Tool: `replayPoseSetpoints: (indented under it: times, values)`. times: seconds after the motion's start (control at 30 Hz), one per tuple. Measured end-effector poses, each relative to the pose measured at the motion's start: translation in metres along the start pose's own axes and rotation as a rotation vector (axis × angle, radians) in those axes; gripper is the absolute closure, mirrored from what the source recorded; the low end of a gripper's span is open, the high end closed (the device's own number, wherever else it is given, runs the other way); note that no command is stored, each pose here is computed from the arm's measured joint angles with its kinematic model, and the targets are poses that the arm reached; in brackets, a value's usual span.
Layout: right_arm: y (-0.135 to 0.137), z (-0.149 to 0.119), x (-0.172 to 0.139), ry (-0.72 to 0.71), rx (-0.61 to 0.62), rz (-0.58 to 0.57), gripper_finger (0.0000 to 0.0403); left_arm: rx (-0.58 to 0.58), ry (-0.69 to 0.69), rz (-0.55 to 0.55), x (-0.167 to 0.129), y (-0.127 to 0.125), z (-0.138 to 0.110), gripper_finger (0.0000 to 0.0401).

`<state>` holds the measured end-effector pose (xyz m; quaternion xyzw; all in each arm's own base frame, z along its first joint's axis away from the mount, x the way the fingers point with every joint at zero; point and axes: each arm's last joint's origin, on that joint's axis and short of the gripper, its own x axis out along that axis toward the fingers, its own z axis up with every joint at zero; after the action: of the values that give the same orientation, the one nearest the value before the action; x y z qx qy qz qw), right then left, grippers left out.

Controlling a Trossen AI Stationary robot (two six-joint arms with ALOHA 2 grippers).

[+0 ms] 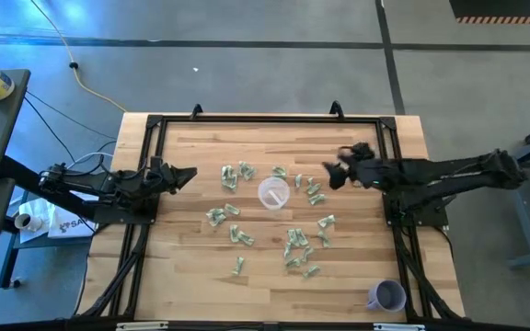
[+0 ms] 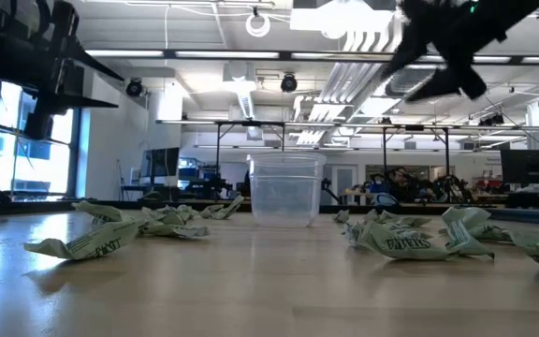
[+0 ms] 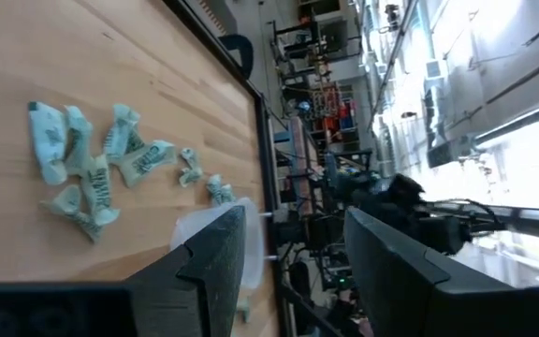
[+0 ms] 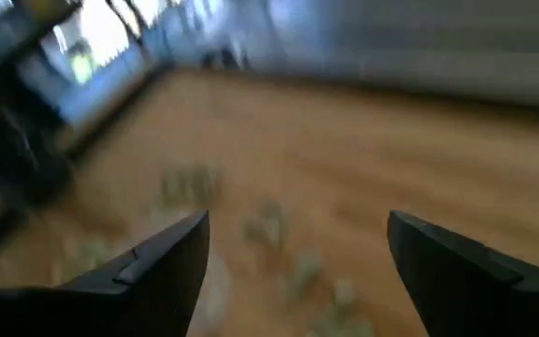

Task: Pick and place Stevia / Truvia into bins
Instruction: Put the white stevia packet into the transparent container

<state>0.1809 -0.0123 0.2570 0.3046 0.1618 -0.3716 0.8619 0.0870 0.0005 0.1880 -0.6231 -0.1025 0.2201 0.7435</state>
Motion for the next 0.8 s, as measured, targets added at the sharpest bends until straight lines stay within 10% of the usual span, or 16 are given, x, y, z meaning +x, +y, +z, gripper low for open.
replayPoseSetpoints:
  times: [0.37,0.6,0.8]
  values:
    - [-0.008,-0.051,0.060,0.665,-0.546,0.075,0.0089,0.064,0.006,0.080,0.000,0.009,-0.001,0.0185]
    - [-0.009,-0.072,0.076,0.790,-0.658,0.070,0.0099,0.084,0.010,0.106,-0.001,0.012,-0.001,0.0185]
    - [-0.008,-0.075,0.086,0.817,-0.707,0.036,0.0201,0.105,0.031,0.131,-0.001,0.015,-0.001,0.0185]
